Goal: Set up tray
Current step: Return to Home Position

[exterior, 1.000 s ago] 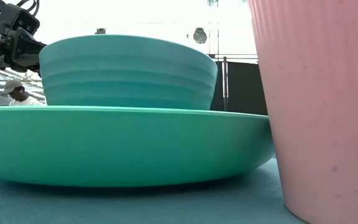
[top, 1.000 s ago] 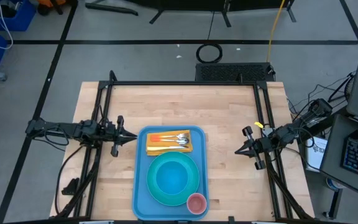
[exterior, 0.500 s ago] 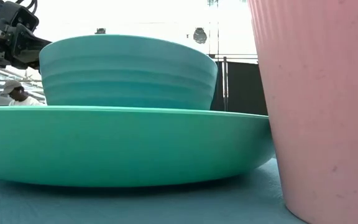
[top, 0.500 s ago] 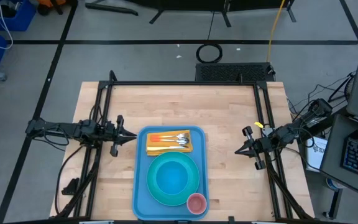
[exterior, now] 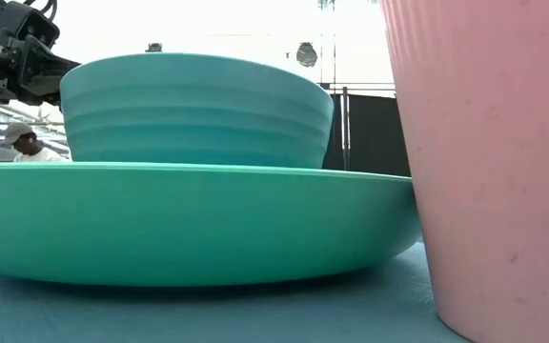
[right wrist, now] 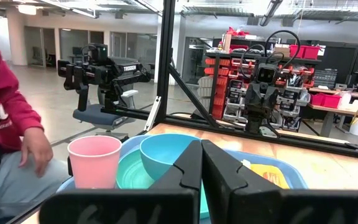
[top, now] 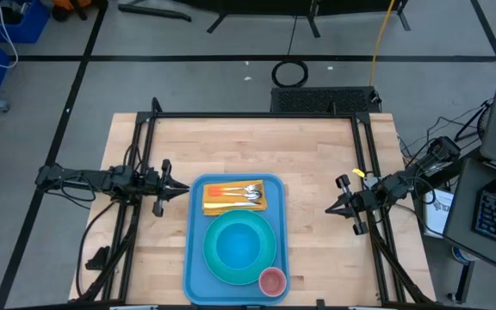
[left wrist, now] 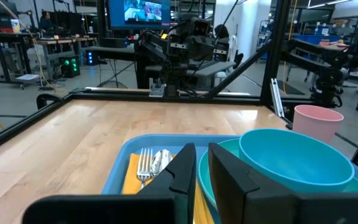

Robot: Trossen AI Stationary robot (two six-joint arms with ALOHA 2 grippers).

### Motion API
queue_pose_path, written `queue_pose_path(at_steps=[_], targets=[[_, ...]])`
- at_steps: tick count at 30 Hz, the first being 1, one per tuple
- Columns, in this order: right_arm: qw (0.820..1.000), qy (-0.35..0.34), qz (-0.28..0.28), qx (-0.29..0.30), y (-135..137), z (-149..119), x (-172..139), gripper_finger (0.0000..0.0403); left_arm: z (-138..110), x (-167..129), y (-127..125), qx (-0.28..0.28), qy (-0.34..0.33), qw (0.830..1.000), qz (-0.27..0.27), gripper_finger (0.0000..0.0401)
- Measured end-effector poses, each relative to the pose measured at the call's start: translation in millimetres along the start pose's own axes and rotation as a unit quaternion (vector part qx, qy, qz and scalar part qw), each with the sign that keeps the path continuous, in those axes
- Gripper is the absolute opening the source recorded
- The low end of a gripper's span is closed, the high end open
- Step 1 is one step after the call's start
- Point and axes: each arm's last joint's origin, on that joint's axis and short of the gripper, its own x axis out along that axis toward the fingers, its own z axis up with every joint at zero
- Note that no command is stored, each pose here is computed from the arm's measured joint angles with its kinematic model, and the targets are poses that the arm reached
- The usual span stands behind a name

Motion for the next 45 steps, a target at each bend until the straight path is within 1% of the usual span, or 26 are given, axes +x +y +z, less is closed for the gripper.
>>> queue_pose_path(at_steps=[17,21,24,26,45], targets=[[1.000,0.000,0.000,0.001,0.0,0.1,0.0,0.0000,0.3,0.0,0.0,0.000,-0.001,1.000,0.000,0.0049],[1.000,0.000,0.000,-0.025,0.0,-0.1,0.0,0.0000,0.4,0.0,0.0,0.000,-0.001,1.000,0.000,0.0049],[0.997,0.000,0.000,-0.075,0.0,0.1,0.0,0.0000,0.4,0.0,0.0,0.000,-0.001,1.000,-0.001,0.0049],[0.996,0.000,0.000,-0.090,0.0,0.1,0.0,0.0000,0.4,0.0,0.0,0.000,-0.001,1.000,-0.001,0.0049],[0.995,0.000,0.000,-0.096,0.0,0.0,0.0,0.0000,0.5,0.0,-0.1,0.000,-0.001,1.000,-0.001,0.0049]])
